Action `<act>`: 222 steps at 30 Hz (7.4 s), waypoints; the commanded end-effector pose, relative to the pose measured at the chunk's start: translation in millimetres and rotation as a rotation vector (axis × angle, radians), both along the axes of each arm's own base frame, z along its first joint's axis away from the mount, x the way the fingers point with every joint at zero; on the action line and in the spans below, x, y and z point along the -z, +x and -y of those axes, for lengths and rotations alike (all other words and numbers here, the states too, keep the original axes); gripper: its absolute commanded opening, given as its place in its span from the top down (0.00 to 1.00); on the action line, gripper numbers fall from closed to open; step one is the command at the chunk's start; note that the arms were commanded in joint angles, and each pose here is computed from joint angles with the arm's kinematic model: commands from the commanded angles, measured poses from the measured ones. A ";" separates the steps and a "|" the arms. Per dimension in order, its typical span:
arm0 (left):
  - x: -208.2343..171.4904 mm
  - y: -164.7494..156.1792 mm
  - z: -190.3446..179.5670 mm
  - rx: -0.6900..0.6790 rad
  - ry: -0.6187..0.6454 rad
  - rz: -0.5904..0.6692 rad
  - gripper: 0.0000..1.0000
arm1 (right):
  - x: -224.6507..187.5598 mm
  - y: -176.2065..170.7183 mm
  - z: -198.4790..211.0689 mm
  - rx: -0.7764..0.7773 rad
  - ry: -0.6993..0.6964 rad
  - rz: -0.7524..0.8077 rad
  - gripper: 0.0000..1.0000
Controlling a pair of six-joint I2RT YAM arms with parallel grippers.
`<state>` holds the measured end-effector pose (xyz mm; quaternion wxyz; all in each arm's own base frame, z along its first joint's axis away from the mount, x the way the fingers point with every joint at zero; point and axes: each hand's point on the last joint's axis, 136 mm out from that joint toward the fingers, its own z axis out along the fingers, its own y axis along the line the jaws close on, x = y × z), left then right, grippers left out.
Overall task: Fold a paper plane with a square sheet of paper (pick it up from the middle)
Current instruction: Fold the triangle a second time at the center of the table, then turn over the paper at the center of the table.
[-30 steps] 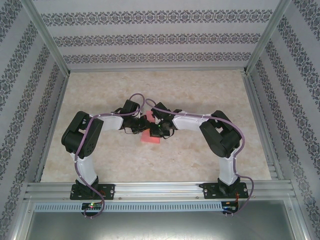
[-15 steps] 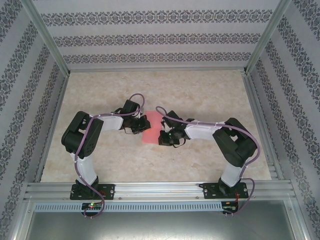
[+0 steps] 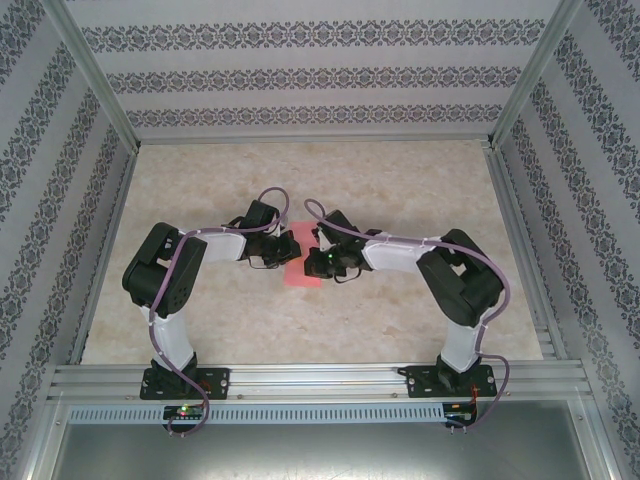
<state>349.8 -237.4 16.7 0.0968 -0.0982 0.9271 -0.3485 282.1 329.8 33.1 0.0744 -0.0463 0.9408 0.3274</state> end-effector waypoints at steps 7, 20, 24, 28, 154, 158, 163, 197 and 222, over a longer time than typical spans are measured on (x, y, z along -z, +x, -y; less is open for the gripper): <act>58.3 -53.5 -32.5 -0.028 0.177 -0.225 1.00 | 27.5 1.4 2.4 0.002 -0.033 -0.055 1.00; 62.7 -55.6 -37.4 -0.030 0.201 -0.227 1.00 | 71.1 -74.5 71.8 0.057 -0.107 -0.207 1.00; 60.7 -54.5 -36.8 -0.024 0.201 -0.222 1.00 | 66.0 -79.6 80.7 0.069 -0.092 -0.199 1.00; 56.9 -51.0 -34.2 -0.016 0.192 -0.209 1.00 | 34.8 -61.7 74.5 0.070 -0.024 -0.114 1.00; -44.3 -6.7 34.5 0.013 -0.372 0.023 0.62 | -30.5 65.6 62.5 0.074 0.334 0.131 0.63; -44.2 -6.8 35.0 0.034 -0.369 0.052 0.70 | -39.9 72.4 77.5 0.142 0.292 0.146 0.51; -44.0 -5.7 34.4 0.063 -0.345 0.091 0.83 | -57.9 75.8 92.0 0.224 0.264 0.193 0.39; -114.5 10.7 -119.4 0.087 1.293 0.122 0.92 | -120.1 98.2 175.3 0.550 0.012 0.397 0.02; -8.9 2.3 10.9 0.300 0.703 -0.004 0.59 | -87.7 90.8 179.6 0.626 -0.020 0.182 0.03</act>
